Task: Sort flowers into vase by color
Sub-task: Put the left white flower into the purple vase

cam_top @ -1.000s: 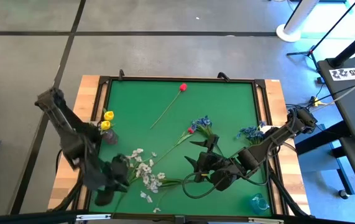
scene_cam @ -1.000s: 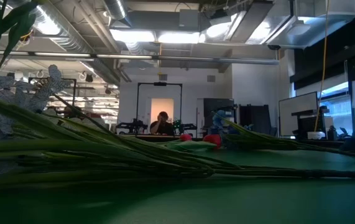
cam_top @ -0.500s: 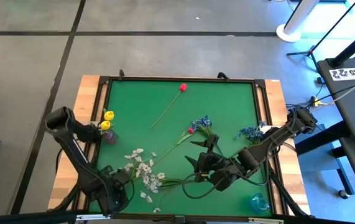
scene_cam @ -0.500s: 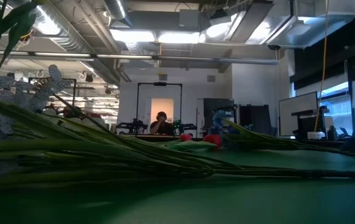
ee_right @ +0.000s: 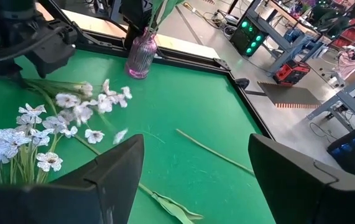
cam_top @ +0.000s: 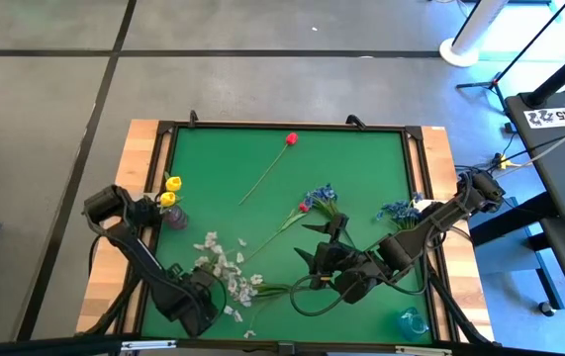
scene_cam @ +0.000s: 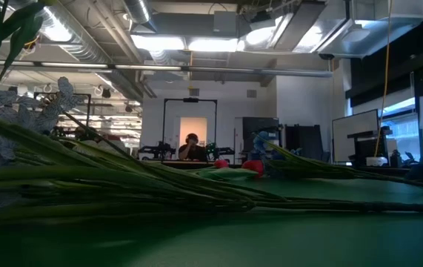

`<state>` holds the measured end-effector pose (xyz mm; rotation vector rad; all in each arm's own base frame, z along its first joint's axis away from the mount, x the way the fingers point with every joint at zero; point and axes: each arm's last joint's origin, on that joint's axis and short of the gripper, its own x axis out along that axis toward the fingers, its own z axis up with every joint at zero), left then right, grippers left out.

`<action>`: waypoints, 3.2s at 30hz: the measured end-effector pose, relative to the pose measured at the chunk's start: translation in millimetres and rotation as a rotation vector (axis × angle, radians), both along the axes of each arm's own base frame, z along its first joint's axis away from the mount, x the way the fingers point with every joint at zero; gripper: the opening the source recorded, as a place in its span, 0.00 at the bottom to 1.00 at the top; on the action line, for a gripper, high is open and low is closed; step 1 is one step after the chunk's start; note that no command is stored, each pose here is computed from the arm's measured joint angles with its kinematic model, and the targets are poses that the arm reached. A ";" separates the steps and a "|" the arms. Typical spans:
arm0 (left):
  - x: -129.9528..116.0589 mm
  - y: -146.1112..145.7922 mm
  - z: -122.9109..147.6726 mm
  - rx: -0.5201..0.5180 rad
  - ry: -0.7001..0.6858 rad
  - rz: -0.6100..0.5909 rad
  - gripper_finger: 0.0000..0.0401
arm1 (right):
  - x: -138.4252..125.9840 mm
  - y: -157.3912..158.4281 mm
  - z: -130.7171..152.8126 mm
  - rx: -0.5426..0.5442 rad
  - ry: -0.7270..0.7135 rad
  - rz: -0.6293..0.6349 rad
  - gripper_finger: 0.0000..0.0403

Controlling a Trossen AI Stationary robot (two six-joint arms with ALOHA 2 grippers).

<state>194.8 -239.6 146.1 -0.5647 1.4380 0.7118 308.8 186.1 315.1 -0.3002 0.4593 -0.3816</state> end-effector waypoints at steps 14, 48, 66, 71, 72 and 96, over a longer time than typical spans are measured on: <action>4.6 3.5 -4.4 0.091 -0.134 -0.110 0.22 | -0.1 0.0 -0.1 -0.001 0.002 0.001 0.72; -11.2 183.4 265.6 0.907 -1.175 -0.383 0.01 | 0.3 0.4 0.4 -0.007 0.002 0.009 0.72; -145.8 254.5 259.6 0.989 -0.999 -0.012 0.01 | -3.4 -1.2 -16.2 0.052 0.050 0.006 0.72; -161.2 255.9 246.5 0.849 -1.024 -0.046 0.01 | -3.1 -1.0 -16.3 0.058 0.043 0.005 0.72; -163.4 255.8 245.2 0.818 -1.042 -0.056 0.01 | -3.0 -0.9 -16.2 0.059 0.042 0.005 0.72; -201.3 254.4 159.4 0.551 -1.338 -0.419 0.01 | -1.3 0.3 -14.2 0.121 -0.007 -0.012 0.72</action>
